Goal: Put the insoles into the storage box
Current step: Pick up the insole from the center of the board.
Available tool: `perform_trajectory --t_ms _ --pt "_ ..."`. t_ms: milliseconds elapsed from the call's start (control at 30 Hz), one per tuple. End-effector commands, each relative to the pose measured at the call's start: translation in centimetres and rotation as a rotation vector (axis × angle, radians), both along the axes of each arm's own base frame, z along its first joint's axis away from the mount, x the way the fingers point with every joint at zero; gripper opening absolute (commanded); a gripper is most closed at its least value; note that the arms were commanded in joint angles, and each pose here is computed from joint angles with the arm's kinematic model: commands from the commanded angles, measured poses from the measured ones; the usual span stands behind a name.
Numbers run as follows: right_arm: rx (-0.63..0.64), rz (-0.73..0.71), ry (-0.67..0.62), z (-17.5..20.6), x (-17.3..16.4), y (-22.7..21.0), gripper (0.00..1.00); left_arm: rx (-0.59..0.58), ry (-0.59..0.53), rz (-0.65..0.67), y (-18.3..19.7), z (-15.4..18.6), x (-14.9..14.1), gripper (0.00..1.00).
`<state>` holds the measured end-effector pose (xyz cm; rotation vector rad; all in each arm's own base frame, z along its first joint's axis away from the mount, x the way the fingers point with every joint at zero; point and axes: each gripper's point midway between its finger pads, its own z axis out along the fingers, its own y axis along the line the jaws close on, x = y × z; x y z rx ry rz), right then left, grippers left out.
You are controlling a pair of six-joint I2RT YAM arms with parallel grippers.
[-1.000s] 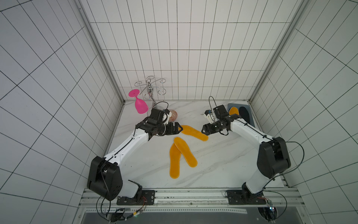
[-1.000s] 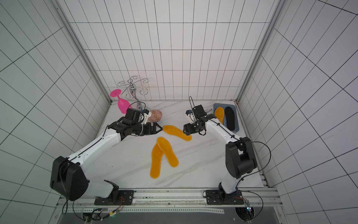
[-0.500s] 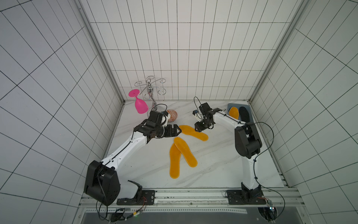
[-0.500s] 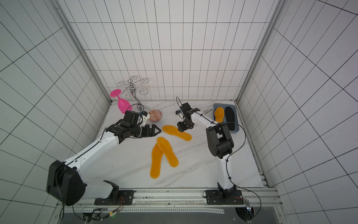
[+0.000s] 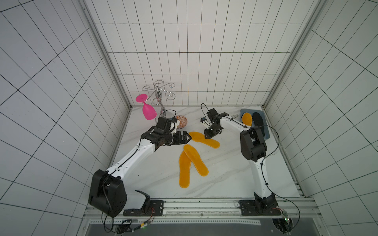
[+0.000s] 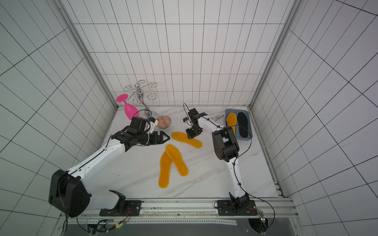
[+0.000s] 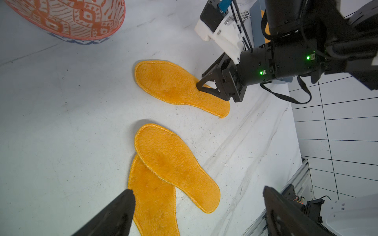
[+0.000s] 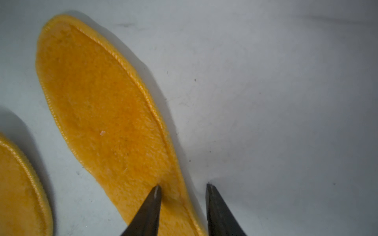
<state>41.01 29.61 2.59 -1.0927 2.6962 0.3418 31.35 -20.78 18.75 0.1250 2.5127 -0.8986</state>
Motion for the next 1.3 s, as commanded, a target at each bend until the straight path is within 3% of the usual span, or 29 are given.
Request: perform_trajectory --t_ms 0,67,300,367,467,633,733,1267 --pt "-0.090 0.047 0.073 -3.0 -1.8 -0.3 0.31 -0.015 -0.018 0.001 0.0 0.4 0.1 0.99" --pt "-0.132 0.064 0.066 -3.6 -2.2 -0.6 0.29 -0.016 -0.017 0.001 -0.1 0.4 0.1 0.99" --pt "-0.177 0.090 0.046 -4.1 -3.7 -0.9 0.05 -0.017 -0.009 0.001 -0.1 0.1 0.1 0.99" --pt "-0.165 0.084 0.035 -3.4 -3.8 -0.9 0.00 -0.018 -0.006 -0.001 -0.1 0.0 -0.1 0.99" --pt "-0.121 0.055 -0.030 -0.5 -3.0 -0.6 0.00 -0.022 -0.002 0.000 -0.1 -0.2 -0.2 0.99" --pt "0.121 -0.103 -0.077 5.6 -1.8 0.5 0.00 -0.052 -0.009 0.013 -0.5 0.2 0.2 0.99" --pt "0.189 -0.157 -0.107 8.4 -2.0 0.2 0.00 -0.091 -0.020 0.028 -0.9 0.8 0.7 0.98" --pt "0.618 -0.660 -0.188 17.3 -2.3 -2.2 0.00 -0.452 -0.049 0.057 -8.4 4.9 3.9 0.93"
